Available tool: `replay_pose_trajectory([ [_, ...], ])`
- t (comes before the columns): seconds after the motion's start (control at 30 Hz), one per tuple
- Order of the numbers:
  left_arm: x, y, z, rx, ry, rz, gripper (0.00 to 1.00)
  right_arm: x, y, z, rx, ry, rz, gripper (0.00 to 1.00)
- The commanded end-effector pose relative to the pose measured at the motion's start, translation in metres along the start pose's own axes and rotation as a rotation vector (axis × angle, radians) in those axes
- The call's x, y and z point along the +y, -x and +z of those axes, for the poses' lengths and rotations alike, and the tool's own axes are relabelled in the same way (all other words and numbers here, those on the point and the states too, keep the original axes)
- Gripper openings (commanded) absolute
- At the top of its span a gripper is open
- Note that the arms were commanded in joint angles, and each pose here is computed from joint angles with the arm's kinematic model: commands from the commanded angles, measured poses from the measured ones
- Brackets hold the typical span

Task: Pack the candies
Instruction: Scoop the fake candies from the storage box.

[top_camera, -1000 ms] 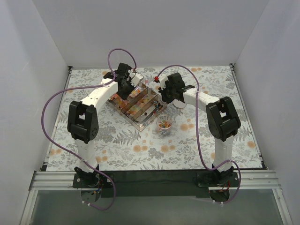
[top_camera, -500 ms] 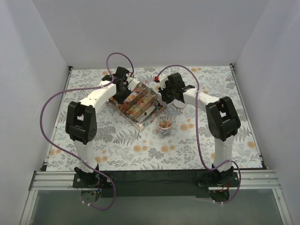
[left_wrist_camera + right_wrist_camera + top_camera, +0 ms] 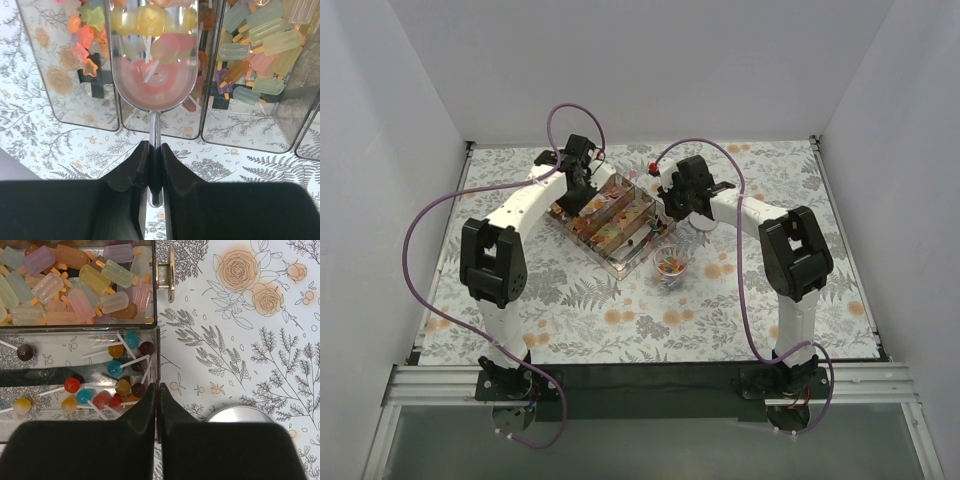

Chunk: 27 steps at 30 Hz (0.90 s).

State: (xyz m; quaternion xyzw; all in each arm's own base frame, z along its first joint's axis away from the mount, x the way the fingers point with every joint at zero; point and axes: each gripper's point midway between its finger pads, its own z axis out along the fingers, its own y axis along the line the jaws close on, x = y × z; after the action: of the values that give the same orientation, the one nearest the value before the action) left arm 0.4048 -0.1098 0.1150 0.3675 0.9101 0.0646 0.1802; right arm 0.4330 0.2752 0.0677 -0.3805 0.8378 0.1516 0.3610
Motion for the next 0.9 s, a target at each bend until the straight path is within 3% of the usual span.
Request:
replay_pose_trajectory([
  [0.0,0.014,0.009,-0.032,-0.043,0.043,0.014,0.0,0.009,0.005,0.005,-0.021,0.002,-0.027,0.01],
  [0.5,0.009,-0.004,-0.002,0.101,0.023,0.022,0.0,0.011,0.005,0.006,-0.018,0.001,-0.04,0.01],
  [0.87,-0.002,0.006,0.016,0.126,-0.01,0.041,0.0,0.015,0.007,0.007,-0.018,0.002,-0.06,0.01],
])
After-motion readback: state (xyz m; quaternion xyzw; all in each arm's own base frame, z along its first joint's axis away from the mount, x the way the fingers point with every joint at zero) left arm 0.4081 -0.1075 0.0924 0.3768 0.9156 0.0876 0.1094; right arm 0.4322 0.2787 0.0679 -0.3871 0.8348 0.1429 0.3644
